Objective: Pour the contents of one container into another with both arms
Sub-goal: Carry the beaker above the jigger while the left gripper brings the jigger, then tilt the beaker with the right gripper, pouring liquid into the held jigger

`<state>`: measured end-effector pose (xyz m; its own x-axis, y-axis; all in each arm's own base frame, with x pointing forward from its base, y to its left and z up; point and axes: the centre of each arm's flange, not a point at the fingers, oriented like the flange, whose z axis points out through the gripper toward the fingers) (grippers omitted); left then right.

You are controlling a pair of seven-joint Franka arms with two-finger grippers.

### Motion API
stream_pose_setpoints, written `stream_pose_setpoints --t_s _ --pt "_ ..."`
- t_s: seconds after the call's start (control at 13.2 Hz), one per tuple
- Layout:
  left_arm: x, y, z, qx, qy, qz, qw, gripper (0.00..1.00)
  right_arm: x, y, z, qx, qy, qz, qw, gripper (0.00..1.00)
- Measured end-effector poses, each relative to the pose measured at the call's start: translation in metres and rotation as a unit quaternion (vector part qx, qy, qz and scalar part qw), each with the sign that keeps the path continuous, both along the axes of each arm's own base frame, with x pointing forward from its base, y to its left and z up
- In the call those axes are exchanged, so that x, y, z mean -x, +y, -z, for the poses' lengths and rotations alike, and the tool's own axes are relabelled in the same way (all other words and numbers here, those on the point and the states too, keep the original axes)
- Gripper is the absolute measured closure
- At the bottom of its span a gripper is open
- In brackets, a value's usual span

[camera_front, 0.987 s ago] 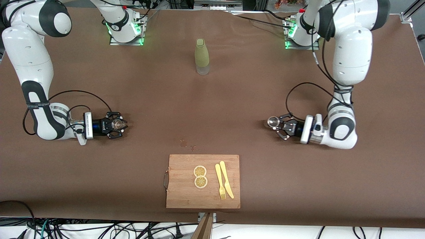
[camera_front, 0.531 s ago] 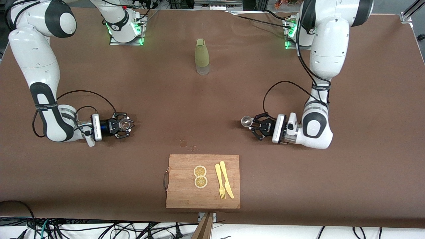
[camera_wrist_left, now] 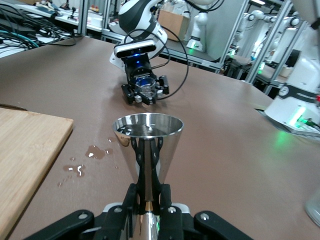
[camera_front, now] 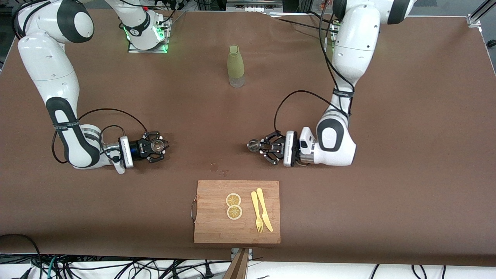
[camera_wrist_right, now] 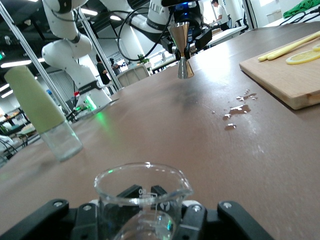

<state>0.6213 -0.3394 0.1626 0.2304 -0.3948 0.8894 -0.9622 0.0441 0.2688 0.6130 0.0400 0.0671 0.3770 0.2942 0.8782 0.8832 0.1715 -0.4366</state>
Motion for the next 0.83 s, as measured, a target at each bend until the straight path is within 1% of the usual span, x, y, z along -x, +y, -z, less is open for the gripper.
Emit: stream_pose_setpoints --t_s 0.15,0.3,0.46,0.61,0.83 --pt "0.001 -0.016 -0.005 -0.008 0.002 -0.016 1.000 0.79 -0.010 0.027 -0.013 0.002 0.029 0.004 1.000 0.84" --pt "0.004 -0.025 -0.006 -0.006 0.007 -0.024 1.000 0.79 -0.028 0.058 -0.032 0.012 0.041 0.017 0.999 0.83" --pt "0.004 -0.028 -0.006 -0.015 0.002 -0.034 0.999 0.79 -0.040 0.089 -0.050 0.022 0.046 0.015 0.999 0.83" --pt "0.004 -0.035 -0.008 -0.024 0.002 -0.044 0.999 0.79 -0.042 0.119 -0.061 0.035 0.057 -0.004 0.998 0.83" --pt "0.012 -0.056 -0.010 -0.040 0.010 -0.055 0.998 0.79 -0.034 0.163 -0.065 0.049 0.077 -0.030 0.995 0.83"
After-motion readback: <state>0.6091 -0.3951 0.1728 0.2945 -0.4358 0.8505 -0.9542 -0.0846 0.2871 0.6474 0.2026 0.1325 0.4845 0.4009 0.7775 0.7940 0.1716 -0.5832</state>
